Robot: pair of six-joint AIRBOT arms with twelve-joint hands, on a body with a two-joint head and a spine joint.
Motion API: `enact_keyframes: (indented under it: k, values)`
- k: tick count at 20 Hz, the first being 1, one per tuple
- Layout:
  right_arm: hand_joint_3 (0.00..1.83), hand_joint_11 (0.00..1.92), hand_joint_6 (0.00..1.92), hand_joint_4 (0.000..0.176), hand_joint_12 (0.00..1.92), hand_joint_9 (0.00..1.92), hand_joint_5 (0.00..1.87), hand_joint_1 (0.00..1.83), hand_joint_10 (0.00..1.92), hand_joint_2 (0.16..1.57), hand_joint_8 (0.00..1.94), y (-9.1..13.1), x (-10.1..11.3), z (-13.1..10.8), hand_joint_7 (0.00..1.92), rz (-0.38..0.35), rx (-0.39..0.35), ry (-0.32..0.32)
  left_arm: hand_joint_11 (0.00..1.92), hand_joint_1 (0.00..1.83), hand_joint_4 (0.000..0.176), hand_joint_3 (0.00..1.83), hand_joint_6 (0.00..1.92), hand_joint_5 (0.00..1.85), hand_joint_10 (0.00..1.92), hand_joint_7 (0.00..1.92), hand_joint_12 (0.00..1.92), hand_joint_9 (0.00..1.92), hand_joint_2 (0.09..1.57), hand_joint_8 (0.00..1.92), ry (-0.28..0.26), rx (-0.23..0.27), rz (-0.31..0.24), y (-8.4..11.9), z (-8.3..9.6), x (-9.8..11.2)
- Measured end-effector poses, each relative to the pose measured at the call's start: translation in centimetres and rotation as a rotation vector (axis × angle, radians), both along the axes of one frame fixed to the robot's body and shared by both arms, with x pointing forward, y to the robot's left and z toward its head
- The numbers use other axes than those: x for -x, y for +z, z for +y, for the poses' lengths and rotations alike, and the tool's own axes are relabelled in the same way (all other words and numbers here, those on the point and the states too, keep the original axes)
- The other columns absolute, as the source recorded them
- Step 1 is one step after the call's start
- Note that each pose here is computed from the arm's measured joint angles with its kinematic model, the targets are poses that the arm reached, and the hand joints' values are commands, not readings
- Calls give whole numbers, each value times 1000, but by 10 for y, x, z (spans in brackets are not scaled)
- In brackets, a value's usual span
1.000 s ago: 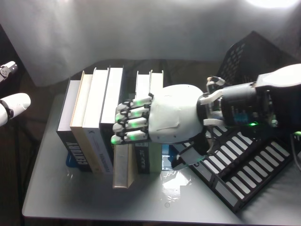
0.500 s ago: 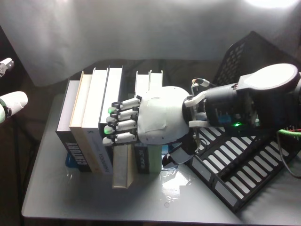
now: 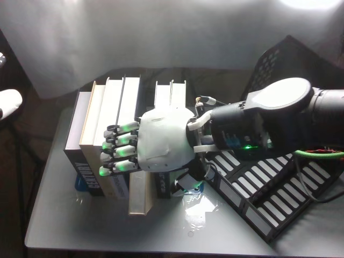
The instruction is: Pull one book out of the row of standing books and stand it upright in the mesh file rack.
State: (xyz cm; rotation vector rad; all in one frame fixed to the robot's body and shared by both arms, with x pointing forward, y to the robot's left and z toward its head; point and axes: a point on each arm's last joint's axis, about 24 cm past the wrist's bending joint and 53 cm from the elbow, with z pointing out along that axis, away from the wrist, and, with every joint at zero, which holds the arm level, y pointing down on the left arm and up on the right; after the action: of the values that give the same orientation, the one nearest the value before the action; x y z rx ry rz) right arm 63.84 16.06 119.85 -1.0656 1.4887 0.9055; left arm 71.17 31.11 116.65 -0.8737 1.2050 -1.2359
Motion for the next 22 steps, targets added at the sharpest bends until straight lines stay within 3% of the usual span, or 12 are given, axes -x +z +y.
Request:
enact_keyframes:
  k: [3, 9, 10, 12, 13, 14, 16, 18, 19, 22]
  values:
    - [0, 0, 0, 0, 0, 0, 0, 835, 0, 1025, 0, -3, 3, 12, 0, -20, 15, 11, 0, 9, 17, 21, 0, 0, 0, 0, 0, 0, 1454, 0, -3, -3, -2, 1, -1, 0]
    - [0, 0, 0, 0, 0, 0, 0, 812, 0, 1042, 0, -11, 6, 24, 0, -58, 47, 22, 0, 10, 0, 72, 0, 0, 0, 0, 0, 0, 1561, 0, 1, 0, -14, 3, 1, 1]
    - [0, 0, 0, 0, 0, 0, 0, 850, 0, 1030, 0, -15, 6, 26, 0, -79, 65, 23, 0, 71, 17, 83, 0, 0, 0, 0, 0, 0, 1569, 0, 1, 0, -23, 5, 0, 1]
    - [0, 0, 8, 0, 0, 0, 20, 863, 0, 1002, 12, -21, 8, 32, 30, -104, 88, 30, 0, 170, 33, 191, 0, 0, 0, 0, 0, 0, 1571, 0, -1, -2, -30, 8, 1, 1]
    - [0, 0, 5, 0, 254, 37, 92, 753, 14, 1038, 21, -22, 9, 34, 106, -110, 92, 32, 0, 118, 32, 102, 6, 17, 0, 0, 0, 0, 1537, 0, -2, -3, -34, 8, 0, 2]
    - [5, 0, 0, 0, 50, 7, 34, 743, 2, 1063, 18, -22, 8, 36, 37, -110, 91, 32, 0, 23, 28, 57, 10, 27, 0, 0, 0, 0, 1485, 0, -2, -5, -36, 9, 1, 2]
    - [0, 0, 16, 0, 1, 0, 59, 857, 0, 1013, 28, -26, 7, 38, 56, -110, 97, 25, 0, 0, 31, 27, 6, 20, 0, 0, 0, 0, 1434, 0, -2, -7, -40, 11, 2, 2]
    - [19, 0, 1, 0, 0, 0, 8, 754, 0, 1091, 4, -33, 6, 38, 9, -114, 112, 24, 0, 0, 32, 35, 7, 23, 0, 0, 0, 0, 1458, 0, -2, -7, -50, 13, 1, 2]
    - [23, 0, 2, 0, 0, 0, 5, 773, 0, 1104, 3, -35, 5, 37, 9, -114, 115, 23, 0, 0, 0, 27, 25, 75, 0, 0, 0, 0, 1526, 0, -6, -10, -53, 14, 0, 3]
    - [15, 0, 0, 0, 0, 0, 2, 880, 0, 1090, 0, -38, 1, 36, 2, -112, 120, 11, 0, 0, 0, 18, 26, 81, 0, 0, 0, 0, 1537, 0, -16, -16, -56, 14, -2, 3]
